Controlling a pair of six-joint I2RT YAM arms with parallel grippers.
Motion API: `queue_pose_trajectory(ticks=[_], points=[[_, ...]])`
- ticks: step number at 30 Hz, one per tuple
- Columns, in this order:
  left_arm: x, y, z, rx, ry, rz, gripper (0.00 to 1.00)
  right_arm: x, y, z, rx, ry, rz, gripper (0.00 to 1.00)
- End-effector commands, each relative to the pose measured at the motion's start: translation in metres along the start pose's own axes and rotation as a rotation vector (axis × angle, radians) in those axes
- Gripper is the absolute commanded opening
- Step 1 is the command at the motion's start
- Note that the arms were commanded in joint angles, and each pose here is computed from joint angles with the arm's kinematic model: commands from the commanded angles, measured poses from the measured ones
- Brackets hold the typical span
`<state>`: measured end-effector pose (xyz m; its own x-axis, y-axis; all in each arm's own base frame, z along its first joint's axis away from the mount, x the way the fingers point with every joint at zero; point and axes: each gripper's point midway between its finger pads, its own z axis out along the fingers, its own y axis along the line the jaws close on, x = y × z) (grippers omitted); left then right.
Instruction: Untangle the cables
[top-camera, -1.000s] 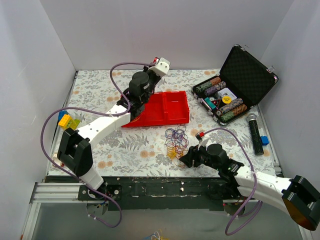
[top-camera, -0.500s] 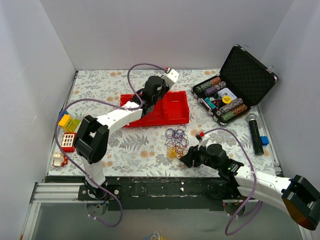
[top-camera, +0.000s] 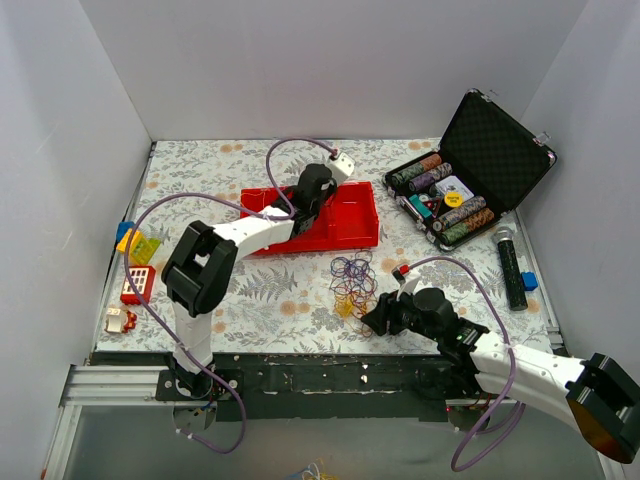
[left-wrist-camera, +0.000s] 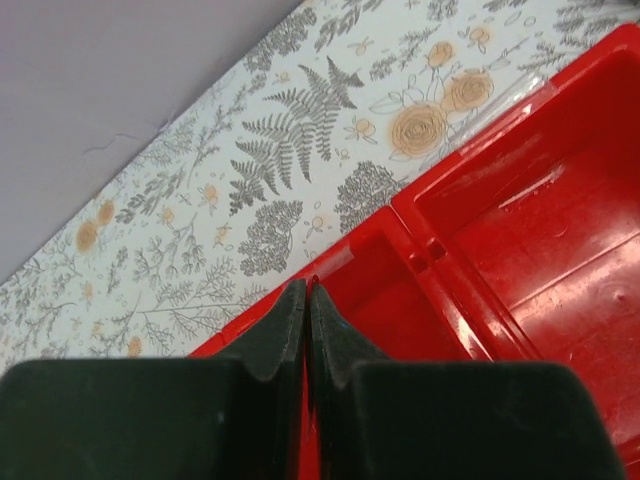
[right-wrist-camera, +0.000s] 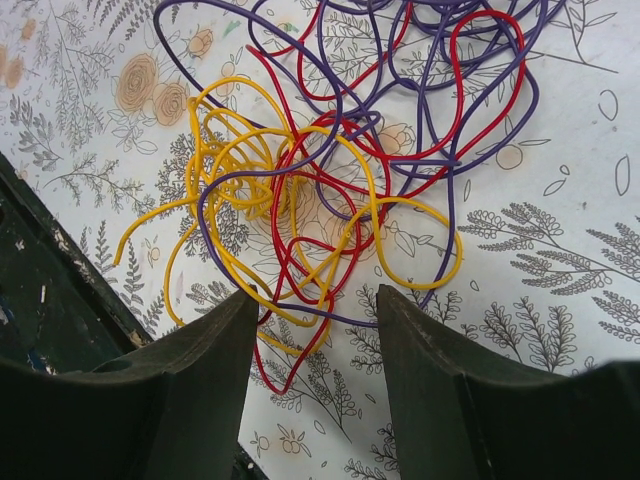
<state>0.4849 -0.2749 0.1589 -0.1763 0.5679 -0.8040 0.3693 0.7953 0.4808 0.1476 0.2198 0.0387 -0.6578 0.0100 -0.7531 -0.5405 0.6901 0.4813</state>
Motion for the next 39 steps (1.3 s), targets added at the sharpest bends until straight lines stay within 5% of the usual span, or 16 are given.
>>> queue_pose_trajectory(ticks=[1,9,11,13,20,31,37,39], points=[[0.01,-0.001,-0.005,-0.003,0.014,-0.004,0.0,-0.018,0.006,0.001,-0.002,-0.048,0.001,0.59],[0.039,-0.024,-0.004,0.075,0.098,-0.029,0.0,-0.036,0.007,0.0,0.022,-0.085,-0.01,0.57],[0.041,-0.027,-0.004,0.097,0.112,-0.028,0.17,-0.042,0.009,-0.002,0.023,-0.099,-0.014,0.57],[0.034,-0.029,-0.007,0.121,0.102,-0.034,0.48,-0.052,0.014,-0.003,0.014,-0.119,-0.022,0.57],[-0.004,-0.013,-0.027,0.157,0.065,-0.049,0.92,-0.078,0.025,-0.013,0.009,-0.167,-0.057,0.57],[-0.079,-0.009,-0.115,0.424,-0.142,-0.065,0.98,-0.079,0.021,-0.024,0.029,-0.19,-0.053,0.57],[-0.021,-0.088,-0.164,0.77,0.017,-0.073,0.98,-0.089,0.014,-0.028,0.083,-0.214,-0.071,0.57],[0.007,-0.121,-0.185,0.854,0.054,0.038,0.98,-0.09,0.011,-0.029,0.106,-0.211,-0.078,0.57]])
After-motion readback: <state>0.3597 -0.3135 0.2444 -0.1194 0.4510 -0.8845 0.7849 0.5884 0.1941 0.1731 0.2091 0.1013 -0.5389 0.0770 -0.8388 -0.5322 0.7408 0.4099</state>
